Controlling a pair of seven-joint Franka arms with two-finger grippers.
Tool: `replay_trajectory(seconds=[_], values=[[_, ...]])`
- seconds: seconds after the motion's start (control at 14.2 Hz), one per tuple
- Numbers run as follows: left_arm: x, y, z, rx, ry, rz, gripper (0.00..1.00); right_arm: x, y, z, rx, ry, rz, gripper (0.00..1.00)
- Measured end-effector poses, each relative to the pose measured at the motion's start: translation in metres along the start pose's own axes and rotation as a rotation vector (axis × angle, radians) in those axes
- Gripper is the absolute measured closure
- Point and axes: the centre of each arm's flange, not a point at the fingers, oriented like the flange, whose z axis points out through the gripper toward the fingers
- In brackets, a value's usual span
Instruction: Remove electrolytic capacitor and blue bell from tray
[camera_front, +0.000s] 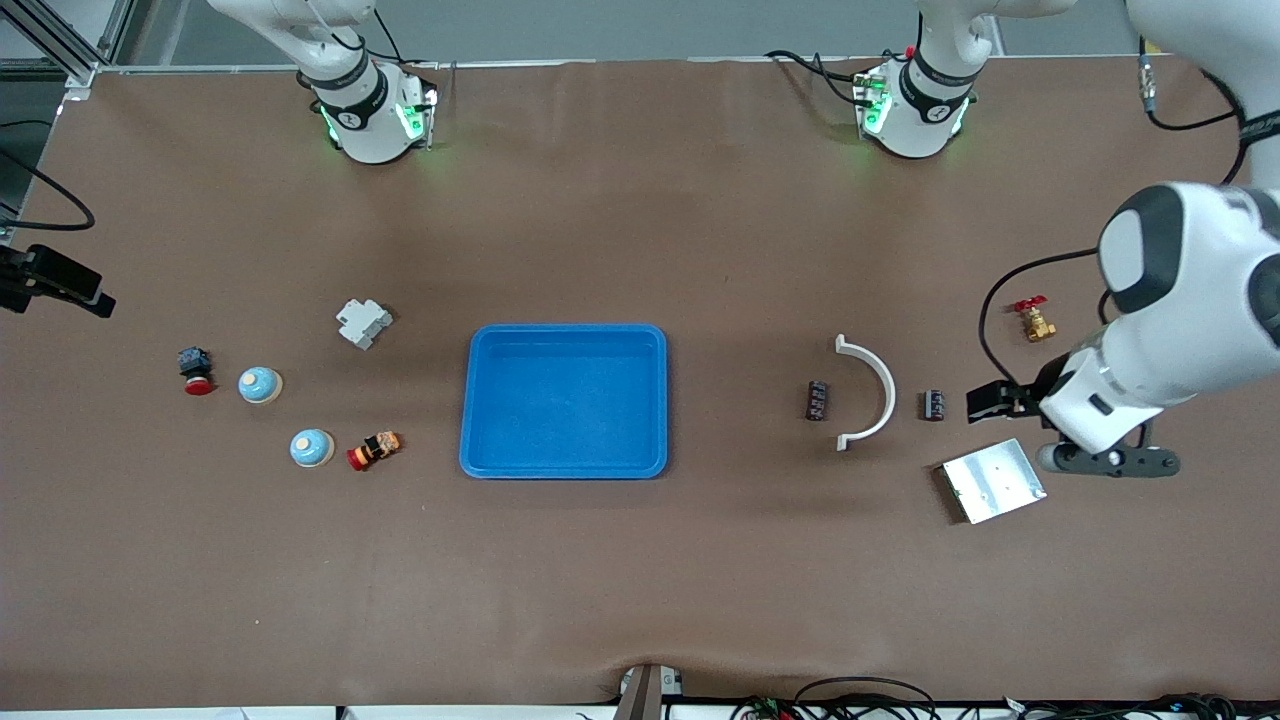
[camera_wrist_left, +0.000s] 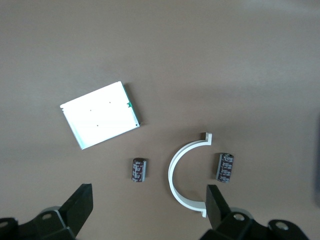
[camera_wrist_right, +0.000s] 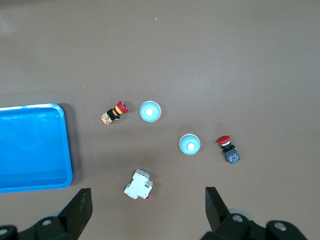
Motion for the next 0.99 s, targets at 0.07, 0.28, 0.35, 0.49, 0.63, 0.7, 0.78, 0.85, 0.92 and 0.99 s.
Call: replay_trajectory(seconds=[0.07, 0.28, 0.35, 0.49, 0.63, 0.7, 0.78, 0.85, 0.92, 0.99], values=[[-0.007, -0.001, -0.013, 0.000, -0.010, -0.001, 0.00, 0.000, 0.000, 0.000, 0.000, 0.000, 0.000, 0.00], [-0.022, -0.007, -0.049, 0.002, -0.005, -0.024, 0.00, 0.000, 0.000, 0.000, 0.001, 0.000, 0.001, 0.00], [-0.026, -0.010, -0.061, 0.002, 0.011, -0.032, 0.00, 0.000, 0.000, 0.000, 0.001, 0.000, 0.001, 0.00], [-0.035, -0.014, -0.083, 0.007, 0.031, -0.037, 0.00, 0.000, 0.000, 0.000, 0.001, 0.000, 0.001, 0.00], [-0.047, -0.015, -0.104, 0.033, 0.036, -0.031, 0.00, 0.000, 0.000, 0.000, 0.001, 0.000, 0.001, 0.00], [-0.053, -0.015, -0.114, 0.040, 0.041, -0.028, 0.00, 0.000, 0.001, 0.000, 0.001, 0.000, 0.001, 0.00], [-0.058, -0.012, -0.123, 0.043, 0.049, -0.023, 0.00, 0.000, 0.001, 0.000, 0.001, 0.000, 0.001, 0.00], [-0.062, -0.007, -0.129, 0.043, 0.053, -0.014, 0.00, 0.000, 0.001, 0.000, 0.001, 0.000, 0.001, 0.00], [-0.066, -0.002, -0.133, 0.043, 0.049, -0.004, 0.00, 0.000, 0.001, 0.000, 0.001, 0.000, 0.001, 0.00], [-0.069, 0.003, -0.135, 0.047, 0.040, 0.005, 0.00, 0.000, 0.001, 0.000, 0.001, 0.000, 0.001, 0.00]])
